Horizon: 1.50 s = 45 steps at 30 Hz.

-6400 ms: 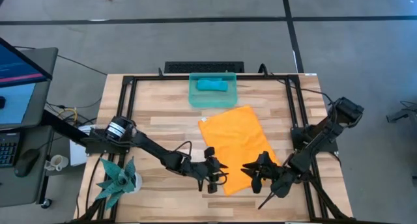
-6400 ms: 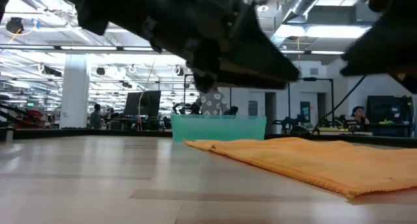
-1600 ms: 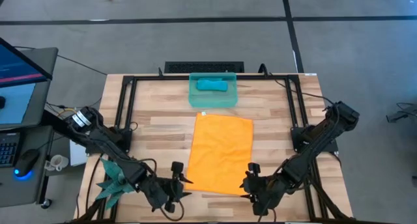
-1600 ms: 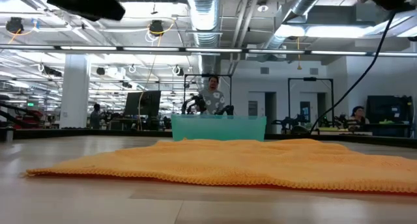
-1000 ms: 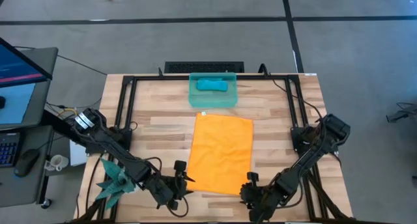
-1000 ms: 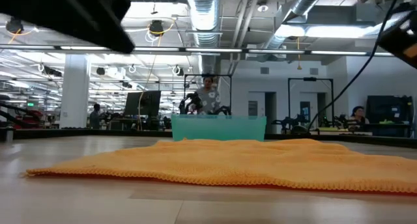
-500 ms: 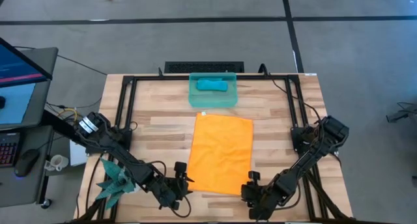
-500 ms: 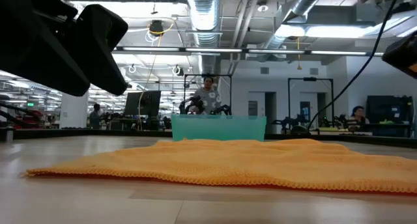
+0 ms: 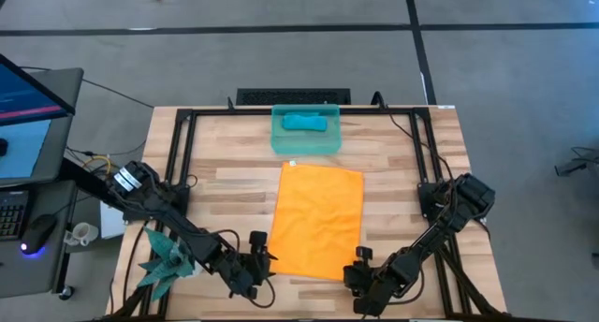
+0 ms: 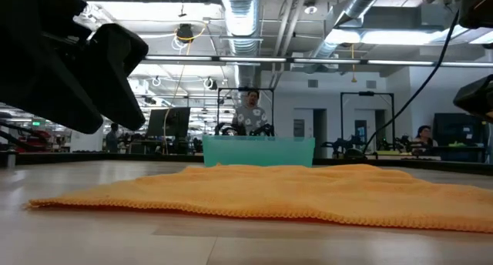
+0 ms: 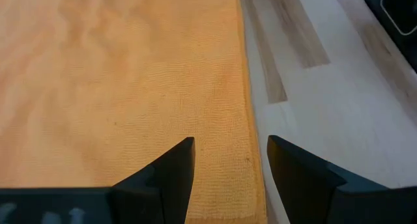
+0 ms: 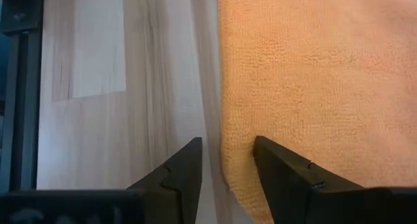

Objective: Roll microfiber towels into tight, uniform cylinder then place into a basket
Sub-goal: Fold the orange microfiber cloth

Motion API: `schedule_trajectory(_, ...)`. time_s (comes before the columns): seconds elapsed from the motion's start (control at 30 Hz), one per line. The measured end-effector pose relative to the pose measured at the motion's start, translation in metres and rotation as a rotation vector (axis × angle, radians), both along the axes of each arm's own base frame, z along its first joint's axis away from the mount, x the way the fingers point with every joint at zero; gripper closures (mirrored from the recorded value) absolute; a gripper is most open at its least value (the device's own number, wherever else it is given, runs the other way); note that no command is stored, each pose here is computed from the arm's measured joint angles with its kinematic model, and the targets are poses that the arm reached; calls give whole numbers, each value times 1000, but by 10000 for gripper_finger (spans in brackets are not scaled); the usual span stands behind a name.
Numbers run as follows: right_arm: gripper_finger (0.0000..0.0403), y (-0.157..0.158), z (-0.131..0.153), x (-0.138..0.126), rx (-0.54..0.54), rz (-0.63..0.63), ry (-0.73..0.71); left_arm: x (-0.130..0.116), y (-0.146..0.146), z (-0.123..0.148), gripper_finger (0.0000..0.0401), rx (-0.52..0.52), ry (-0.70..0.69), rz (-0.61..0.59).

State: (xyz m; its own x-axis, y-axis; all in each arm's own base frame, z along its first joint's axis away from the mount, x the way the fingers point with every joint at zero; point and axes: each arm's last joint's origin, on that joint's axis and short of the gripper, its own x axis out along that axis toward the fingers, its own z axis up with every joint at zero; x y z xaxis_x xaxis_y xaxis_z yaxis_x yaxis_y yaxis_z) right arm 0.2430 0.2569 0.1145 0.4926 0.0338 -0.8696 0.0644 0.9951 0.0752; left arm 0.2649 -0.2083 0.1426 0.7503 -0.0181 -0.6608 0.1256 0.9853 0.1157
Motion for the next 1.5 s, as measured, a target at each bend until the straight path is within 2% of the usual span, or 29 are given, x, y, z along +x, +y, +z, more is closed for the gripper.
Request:
schedule_trajectory(0.2, 239, -1, -1, -1, -2, -9, 11, 7, -1, -31, 214, 23, 78, -37)
schedule_trajectory(0.37, 251, -2, -2, 0, 3, -19, 17, 13, -6, -37, 214, 49, 70, -23)
schedule_trajectory(0.5, 264, -3, -2, 0, 1, -19, 19, 11, -1, -39, 222, 49, 103, 42)
schedule_trajectory(0.6, 279, -3, -3, 0, -1, -19, 21, 11, 4, -42, 252, 34, 129, 81)
schedule_trajectory(0.8, 335, -3, -3, 0, 0, -19, 21, 11, 4, -43, 366, 59, 120, 53)
schedule_trajectory(0.87, 359, -3, -3, 0, 6, -24, 21, 12, 3, -42, 391, 72, 115, 37)
schedule_trajectory(0.97, 392, -1, -2, 0, 21, -29, 13, 14, -1, -39, 392, 87, 108, 19)
schedule_trajectory(1.07, 389, 5, 2, 1, 44, -27, -5, 16, -6, -32, 398, 109, 115, -2)
schedule_trajectory(1.27, 398, 21, 20, 8, 86, 17, -34, 19, -21, -4, 400, 229, 179, 28)
schedule_trajectory(1.5, 399, 32, 42, 12, 34, 5, -85, 15, -38, 31, 400, 341, 203, 43)
